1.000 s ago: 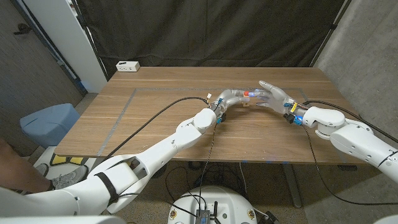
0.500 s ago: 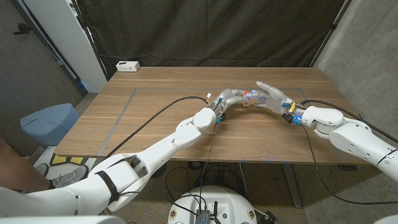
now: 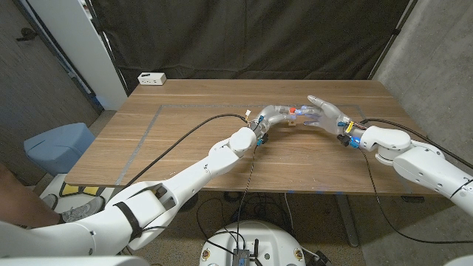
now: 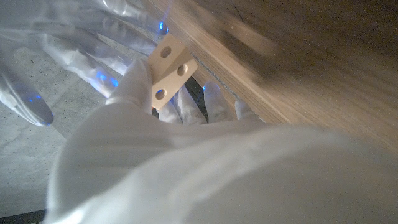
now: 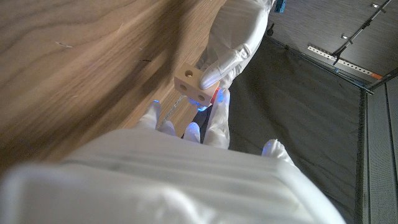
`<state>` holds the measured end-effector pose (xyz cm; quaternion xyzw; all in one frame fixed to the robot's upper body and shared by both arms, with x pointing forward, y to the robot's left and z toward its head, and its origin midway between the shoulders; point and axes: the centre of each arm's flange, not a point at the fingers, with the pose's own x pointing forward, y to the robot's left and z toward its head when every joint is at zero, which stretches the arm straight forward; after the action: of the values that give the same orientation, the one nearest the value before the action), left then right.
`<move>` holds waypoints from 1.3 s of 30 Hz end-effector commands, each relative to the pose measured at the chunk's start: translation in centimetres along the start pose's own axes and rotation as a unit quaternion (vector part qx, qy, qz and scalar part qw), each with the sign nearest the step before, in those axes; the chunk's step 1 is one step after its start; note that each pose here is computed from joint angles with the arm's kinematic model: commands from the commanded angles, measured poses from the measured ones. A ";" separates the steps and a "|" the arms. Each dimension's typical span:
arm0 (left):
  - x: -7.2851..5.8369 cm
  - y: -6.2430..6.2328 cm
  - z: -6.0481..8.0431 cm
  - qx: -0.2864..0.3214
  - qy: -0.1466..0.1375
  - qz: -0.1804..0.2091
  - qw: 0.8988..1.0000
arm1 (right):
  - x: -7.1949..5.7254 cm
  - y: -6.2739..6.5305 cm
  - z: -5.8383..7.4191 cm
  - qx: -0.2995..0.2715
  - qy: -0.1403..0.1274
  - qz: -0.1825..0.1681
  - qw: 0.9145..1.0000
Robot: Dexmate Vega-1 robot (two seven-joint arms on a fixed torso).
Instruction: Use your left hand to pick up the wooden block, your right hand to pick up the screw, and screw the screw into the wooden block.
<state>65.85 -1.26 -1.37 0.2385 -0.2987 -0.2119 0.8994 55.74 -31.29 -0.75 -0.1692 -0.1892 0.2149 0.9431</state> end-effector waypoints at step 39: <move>-0.4 -0.1 0.2 0.002 -0.003 0.003 1.000 | 0.9 0.1 -0.5 0.007 -0.009 -0.002 1.000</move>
<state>65.63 -1.29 -1.25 0.2395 -0.3019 -0.2106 0.8984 56.48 -31.43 -0.84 -0.1568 -0.2016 0.2034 0.9452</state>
